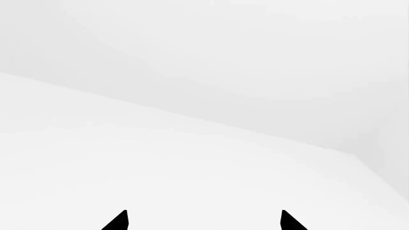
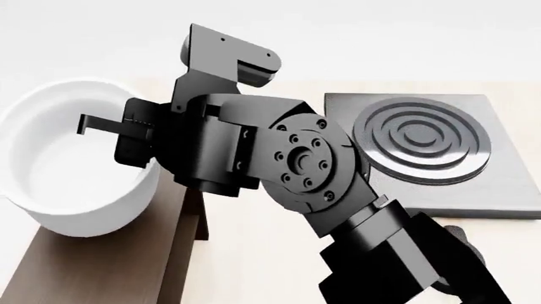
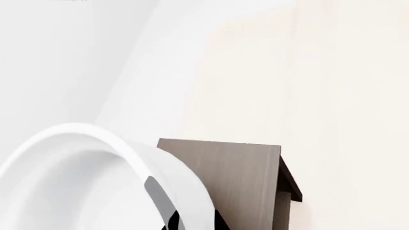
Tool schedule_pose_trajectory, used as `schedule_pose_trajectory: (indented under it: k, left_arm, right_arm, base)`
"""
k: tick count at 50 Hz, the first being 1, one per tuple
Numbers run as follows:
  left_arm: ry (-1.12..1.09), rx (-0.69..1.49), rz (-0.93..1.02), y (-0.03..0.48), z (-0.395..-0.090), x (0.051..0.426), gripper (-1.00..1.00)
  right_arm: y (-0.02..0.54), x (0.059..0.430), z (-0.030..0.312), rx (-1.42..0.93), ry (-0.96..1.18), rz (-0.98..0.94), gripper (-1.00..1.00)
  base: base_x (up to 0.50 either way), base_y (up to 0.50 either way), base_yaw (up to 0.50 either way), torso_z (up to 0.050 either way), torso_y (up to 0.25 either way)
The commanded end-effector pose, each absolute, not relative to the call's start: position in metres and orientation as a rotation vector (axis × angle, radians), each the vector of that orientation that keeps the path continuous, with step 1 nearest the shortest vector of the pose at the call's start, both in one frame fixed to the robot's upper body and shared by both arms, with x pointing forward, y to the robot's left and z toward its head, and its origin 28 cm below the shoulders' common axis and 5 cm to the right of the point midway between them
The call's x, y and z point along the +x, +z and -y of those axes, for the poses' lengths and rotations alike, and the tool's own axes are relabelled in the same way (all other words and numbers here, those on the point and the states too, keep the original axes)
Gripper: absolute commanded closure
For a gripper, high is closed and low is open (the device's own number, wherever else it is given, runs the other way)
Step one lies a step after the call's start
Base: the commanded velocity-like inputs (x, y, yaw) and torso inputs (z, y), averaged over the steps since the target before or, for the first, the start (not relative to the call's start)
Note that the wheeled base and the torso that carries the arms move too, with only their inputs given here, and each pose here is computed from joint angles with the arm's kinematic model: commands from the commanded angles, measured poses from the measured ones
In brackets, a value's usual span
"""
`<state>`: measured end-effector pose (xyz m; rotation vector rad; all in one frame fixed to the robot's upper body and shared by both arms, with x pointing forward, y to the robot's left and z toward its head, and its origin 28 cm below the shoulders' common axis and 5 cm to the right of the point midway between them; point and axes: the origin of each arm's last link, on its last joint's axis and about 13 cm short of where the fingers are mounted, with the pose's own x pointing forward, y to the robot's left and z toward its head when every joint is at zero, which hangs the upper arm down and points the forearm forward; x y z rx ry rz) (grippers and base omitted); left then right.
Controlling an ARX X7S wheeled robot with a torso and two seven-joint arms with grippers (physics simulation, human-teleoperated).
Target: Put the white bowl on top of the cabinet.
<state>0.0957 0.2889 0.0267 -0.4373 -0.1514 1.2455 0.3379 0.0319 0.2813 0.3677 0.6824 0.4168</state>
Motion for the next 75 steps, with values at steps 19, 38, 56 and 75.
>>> schedule_pose_trajectory:
  k: [19, 38, 56, 75]
  left_arm:
    - [1.245, -0.435, 0.149, 0.027, -0.288, 0.097, -1.00]
    - [1.242, -0.437, 0.149, 0.027, -0.288, 0.098, -1.00]
    - [1.241, -0.436, 0.149, 0.027, -0.288, 0.098, -1.00]
    - [1.237, -0.434, 0.147, 0.027, -0.288, 0.099, -1.00]
  right_arm:
    - [0.276, 0.340, -0.030, 0.413, 0.405, -0.688, 1.00]
    - [0.264, 0.343, -0.031, 0.385, 0.359, -0.717, 1.00]
    - [0.268, 0.333, -0.032, 0.304, 0.406, -0.693, -1.00]
    - [0.288, 0.313, -0.022, 0.276, 0.382, -0.557, -1.00]
  base:
    - [0.00, 0.00, 0.00, 0.001, 0.001]
    - [0.00, 0.00, 0.00, 0.000, 0.000]
    - [0.00, 0.00, 0.00, 0.000, 0.000]
    - [0.00, 0.00, 0.00, 0.000, 0.000]
